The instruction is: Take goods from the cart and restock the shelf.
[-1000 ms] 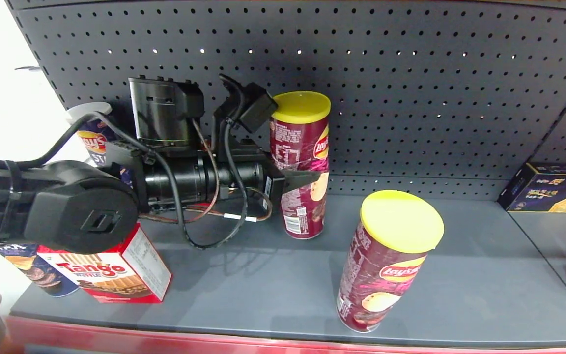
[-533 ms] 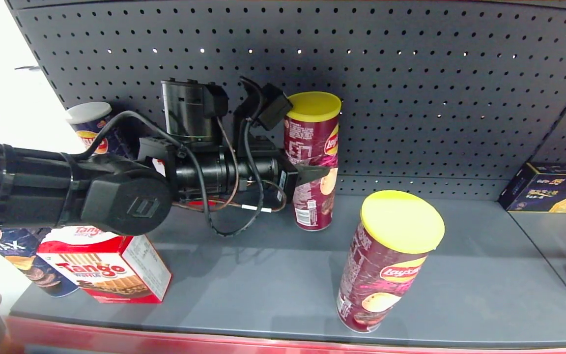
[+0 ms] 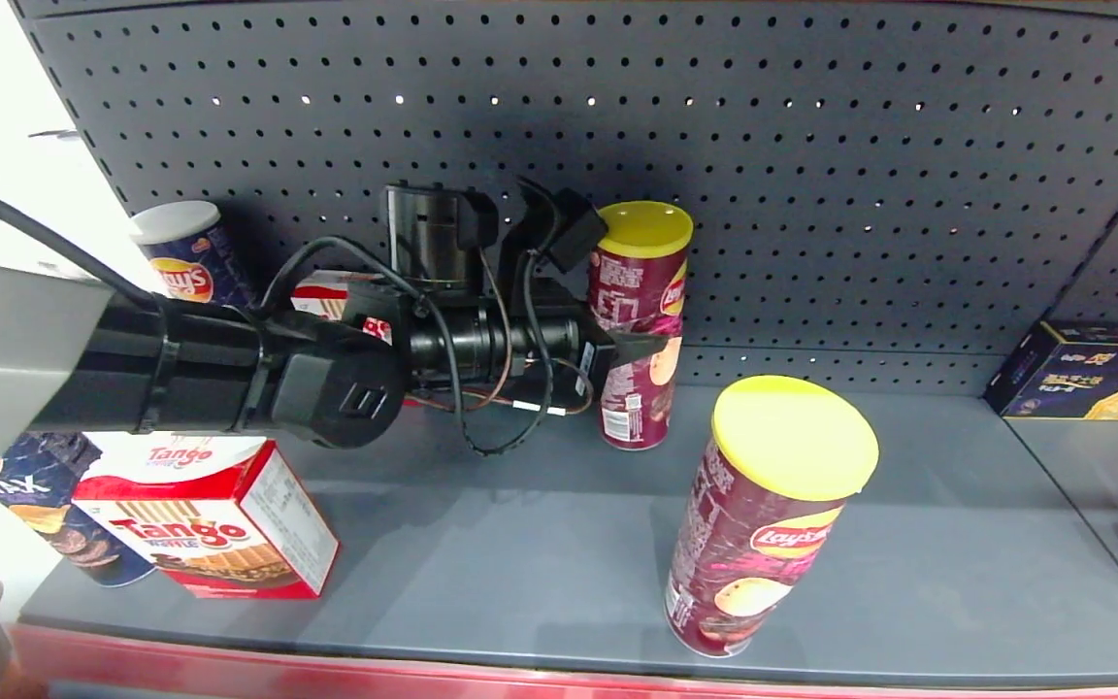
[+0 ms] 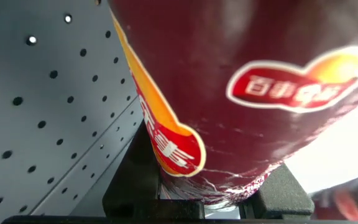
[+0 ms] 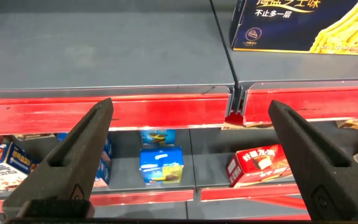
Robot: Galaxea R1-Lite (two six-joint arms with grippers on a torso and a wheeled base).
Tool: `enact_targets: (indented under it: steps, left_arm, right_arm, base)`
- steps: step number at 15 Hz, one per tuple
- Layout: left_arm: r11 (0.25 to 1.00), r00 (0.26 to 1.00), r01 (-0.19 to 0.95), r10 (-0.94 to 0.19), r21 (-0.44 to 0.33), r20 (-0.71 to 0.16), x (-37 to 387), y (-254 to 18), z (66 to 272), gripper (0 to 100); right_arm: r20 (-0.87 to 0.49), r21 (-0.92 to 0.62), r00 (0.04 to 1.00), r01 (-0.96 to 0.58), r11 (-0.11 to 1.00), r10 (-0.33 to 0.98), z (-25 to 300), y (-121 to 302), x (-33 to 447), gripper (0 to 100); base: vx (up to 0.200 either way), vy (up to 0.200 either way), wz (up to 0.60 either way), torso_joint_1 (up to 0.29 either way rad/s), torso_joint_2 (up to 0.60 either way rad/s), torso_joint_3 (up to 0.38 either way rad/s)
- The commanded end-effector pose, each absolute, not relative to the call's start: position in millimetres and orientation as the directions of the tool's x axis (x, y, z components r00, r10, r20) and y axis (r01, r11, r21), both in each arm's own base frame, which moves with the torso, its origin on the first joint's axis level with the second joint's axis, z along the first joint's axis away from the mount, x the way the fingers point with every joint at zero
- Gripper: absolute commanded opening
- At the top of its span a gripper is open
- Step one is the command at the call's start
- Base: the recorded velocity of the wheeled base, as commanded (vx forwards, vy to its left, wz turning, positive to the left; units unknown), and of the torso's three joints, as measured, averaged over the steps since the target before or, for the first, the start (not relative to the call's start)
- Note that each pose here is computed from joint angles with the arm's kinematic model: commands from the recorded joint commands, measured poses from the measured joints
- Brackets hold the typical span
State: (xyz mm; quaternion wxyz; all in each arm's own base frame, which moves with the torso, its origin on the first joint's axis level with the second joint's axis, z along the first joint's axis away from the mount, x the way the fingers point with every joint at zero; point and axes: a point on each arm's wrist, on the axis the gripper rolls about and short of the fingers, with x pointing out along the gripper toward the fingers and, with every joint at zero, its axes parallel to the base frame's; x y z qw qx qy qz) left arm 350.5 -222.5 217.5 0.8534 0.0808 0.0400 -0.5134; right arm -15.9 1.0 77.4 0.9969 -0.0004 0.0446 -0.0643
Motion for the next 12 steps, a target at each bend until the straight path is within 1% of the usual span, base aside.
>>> enact_targets:
  steps: [1,3,10,12]
  left_arm:
    - [0.453,0.466,0.884,-0.868,0.114,-0.171,359,-227,205,0]
    - [0.443,0.459,0.888,-0.87,0.121,-0.183,363,-230,197,0]
    - [0.442,0.459,0.888,-0.87,0.13,-0.18,374,-238,189,0]
    - [0.436,0.459,0.887,-0.87,0.151,-0.182,374,-238,188,0]
  right_arm:
    - [-0.09,-0.007,0.988,0.128,0.992,-0.128,77,1,-16,100]
    - [-0.09,-0.007,0.988,0.128,0.992,-0.128,77,1,-16,100]
    - [-0.09,-0.007,0.988,0.128,0.992,-0.128,77,1,-16,100]
    - [-0.09,-0.007,0.988,0.128,0.992,-0.128,77,1,-16,100]
  base:
    - [0.0,0.0,0.0,0.0,0.0,0.0]
    - [0.0,0.0,0.0,0.0,0.0,0.0]
    - [0.0,0.0,0.0,0.0,0.0,0.0]
    - [0.0,0.0,0.0,0.0,0.0,0.0]
